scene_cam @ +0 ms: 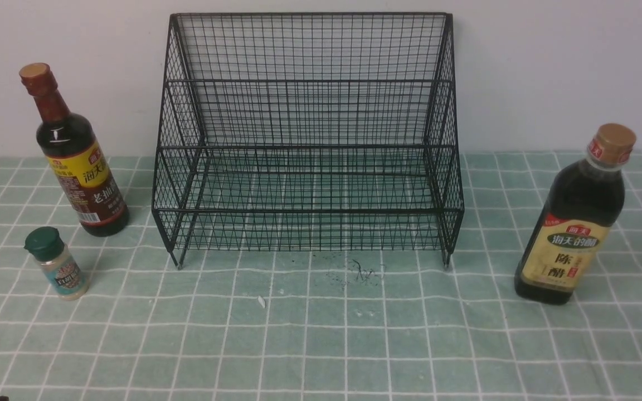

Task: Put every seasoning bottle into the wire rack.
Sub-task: Use the right arm to grab the condiment bottle closest to it

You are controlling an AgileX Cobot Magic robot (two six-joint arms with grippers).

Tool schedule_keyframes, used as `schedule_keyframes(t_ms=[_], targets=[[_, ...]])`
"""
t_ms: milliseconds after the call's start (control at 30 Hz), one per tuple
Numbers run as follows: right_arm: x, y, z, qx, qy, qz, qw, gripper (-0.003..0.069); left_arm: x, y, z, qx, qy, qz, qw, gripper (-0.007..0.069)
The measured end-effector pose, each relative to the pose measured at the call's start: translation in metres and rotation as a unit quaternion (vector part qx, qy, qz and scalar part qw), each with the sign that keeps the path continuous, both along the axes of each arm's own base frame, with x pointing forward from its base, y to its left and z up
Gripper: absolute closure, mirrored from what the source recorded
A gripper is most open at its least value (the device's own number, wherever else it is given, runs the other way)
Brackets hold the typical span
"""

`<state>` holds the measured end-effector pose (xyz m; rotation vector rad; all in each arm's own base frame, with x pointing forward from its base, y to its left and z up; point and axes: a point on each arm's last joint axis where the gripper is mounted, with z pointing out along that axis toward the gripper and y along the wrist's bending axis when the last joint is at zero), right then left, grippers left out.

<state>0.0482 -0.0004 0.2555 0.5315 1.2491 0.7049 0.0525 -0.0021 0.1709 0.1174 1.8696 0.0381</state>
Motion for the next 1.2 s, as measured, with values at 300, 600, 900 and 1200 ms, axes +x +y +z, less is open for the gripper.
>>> schedule_keyframes(t_ms=[300,600,900,1200], targets=[[0.040,0.017,0.109,-0.288,0.213,0.079,0.930,0.0673,0.000,0.000,0.000,0.000,0.000,0.000,1.000,0.0631],[0.146,0.026,0.161,-0.389,0.353,0.120,0.842,0.0541,0.000,0.000,0.000,0.000,0.000,0.000,1.000,0.0631],[0.245,0.036,0.142,-0.394,0.449,0.157,0.786,0.0172,0.000,0.000,0.000,0.000,0.000,0.000,1.000,0.0631],[0.277,0.042,0.094,-0.374,0.538,0.199,0.729,0.0098,0.000,0.000,0.000,0.000,0.000,0.000,1.000,0.0631]])
